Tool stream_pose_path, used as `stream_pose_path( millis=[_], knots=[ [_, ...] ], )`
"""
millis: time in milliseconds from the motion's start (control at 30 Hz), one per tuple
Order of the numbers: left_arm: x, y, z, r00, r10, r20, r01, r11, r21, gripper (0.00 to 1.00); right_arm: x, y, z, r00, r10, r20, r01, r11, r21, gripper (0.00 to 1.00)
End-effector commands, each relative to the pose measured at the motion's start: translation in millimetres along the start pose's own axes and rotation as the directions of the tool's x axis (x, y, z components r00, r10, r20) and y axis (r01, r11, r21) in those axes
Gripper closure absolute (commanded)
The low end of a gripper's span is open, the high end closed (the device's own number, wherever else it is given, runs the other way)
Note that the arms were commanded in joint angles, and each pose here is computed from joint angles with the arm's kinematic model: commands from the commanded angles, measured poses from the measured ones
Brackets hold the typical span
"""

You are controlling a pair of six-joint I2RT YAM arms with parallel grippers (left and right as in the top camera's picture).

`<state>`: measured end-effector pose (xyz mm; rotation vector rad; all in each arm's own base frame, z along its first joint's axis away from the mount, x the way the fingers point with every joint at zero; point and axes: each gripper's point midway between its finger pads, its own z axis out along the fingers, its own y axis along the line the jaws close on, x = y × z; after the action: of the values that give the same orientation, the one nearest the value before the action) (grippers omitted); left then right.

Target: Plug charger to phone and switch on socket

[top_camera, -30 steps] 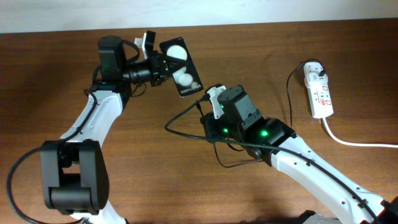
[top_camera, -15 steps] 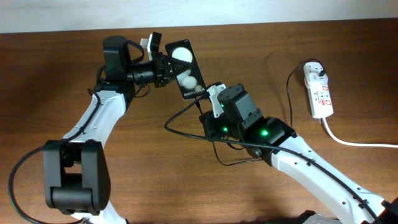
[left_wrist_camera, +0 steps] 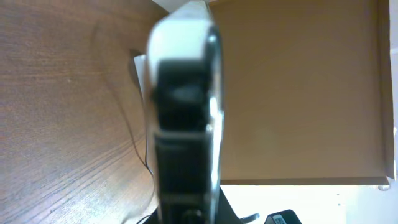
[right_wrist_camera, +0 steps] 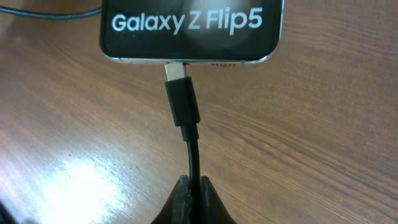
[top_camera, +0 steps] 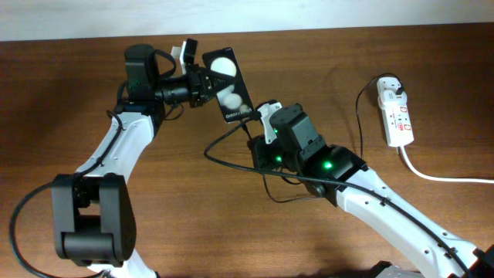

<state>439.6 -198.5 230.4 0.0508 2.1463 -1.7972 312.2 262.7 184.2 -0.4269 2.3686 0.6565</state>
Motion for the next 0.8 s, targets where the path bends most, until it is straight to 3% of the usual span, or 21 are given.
stream_pose_path(
  millis=[0, 333, 433, 567, 633, 767],
  knots=[
    [14.7, -20.9, 2.9, 0.995, 0.041, -0.091, -0.034, 0.996, 0.080, 1.00, -26.7, 11.8, -4.2, 0.996, -0.006, 0.093, 0.009, 0.999, -0.030, 0.96],
    [23.0, -13.5, 3.6, 0.992, -0.048, -0.117, 0.055, 0.997, 0.057, 1.00, -40.7, 24.6, -6.6, 0.989, -0.016, 0.147, 0.029, 0.995, -0.091, 0.96],
    [26.9, -17.3, 2.7, 0.991, 0.000, -0.137, 0.011, 0.996, 0.085, 1.00, -44.8, 18.8, -6.8, 0.986, -0.023, 0.168, 0.032, 0.998, -0.055, 0.96],
    [22.8, -15.7, -2.1, 0.992, 0.008, -0.123, 0.002, 0.997, 0.082, 1.00, -24.8, 12.7, -4.1, 0.996, -0.023, 0.085, 0.026, 0.999, -0.035, 0.96],
    [11.6, -8.1, -10.0, 0.997, 0.001, -0.072, 0.002, 0.999, 0.050, 1.00, -3.8, 27.6, -4.7, 0.991, -0.134, 0.004, 0.133, 0.982, -0.134, 0.96],
    [8.9, -6.9, -14.7, 0.998, -0.001, -0.064, 0.004, 0.999, 0.049, 1.00, 5.8, 26.2, -4.8, 0.975, -0.222, -0.024, 0.217, 0.966, -0.139, 0.96]
  ],
)
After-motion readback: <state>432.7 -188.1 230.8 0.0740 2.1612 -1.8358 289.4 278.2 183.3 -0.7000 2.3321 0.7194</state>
